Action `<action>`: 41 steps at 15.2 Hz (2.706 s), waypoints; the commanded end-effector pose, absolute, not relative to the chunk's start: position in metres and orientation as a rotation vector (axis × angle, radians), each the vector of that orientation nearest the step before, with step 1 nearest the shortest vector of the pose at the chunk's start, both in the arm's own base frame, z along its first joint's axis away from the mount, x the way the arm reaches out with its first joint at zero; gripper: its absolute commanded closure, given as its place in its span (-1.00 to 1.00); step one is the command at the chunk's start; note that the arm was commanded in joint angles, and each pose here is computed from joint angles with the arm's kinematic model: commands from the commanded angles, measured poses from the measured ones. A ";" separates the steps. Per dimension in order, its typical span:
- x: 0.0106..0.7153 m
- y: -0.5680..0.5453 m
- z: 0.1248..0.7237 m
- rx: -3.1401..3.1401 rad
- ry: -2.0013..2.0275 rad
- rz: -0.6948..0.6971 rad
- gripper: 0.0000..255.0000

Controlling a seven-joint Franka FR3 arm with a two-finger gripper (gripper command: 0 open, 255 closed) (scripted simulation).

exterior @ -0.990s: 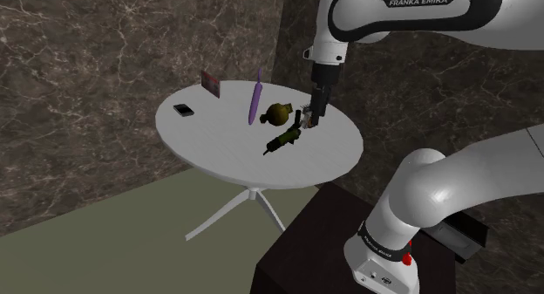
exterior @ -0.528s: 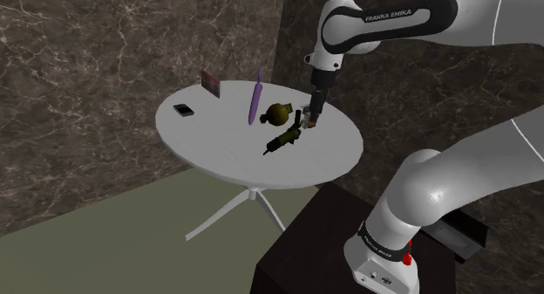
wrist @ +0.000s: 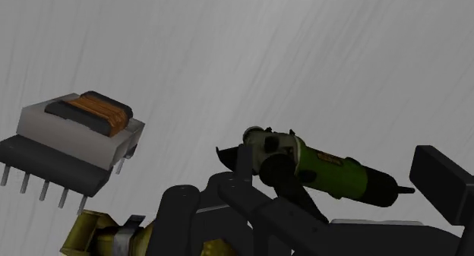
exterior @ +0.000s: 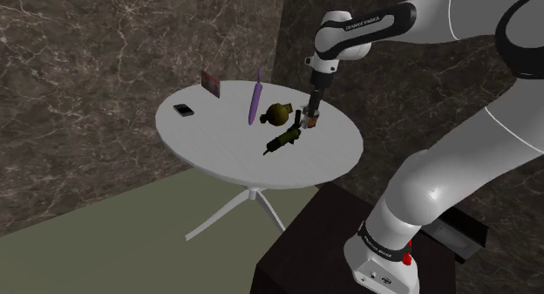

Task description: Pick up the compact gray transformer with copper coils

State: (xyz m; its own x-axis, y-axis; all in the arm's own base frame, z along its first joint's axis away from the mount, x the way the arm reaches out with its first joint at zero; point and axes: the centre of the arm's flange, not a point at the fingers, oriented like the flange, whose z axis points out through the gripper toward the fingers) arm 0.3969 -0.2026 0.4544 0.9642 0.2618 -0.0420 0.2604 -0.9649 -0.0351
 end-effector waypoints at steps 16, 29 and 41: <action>0.501 -0.382 0.405 -3.123 -0.511 -0.109 -1.00; 0.503 -0.385 0.365 -3.124 -0.512 -0.113 1.00; 0.503 -0.385 0.391 -3.124 -0.513 -0.113 1.00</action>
State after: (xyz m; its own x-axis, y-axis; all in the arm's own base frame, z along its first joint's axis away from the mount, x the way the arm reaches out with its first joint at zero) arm 0.5035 -0.3837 0.3855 0.9451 0.3201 0.0661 0.3182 -0.9473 0.0369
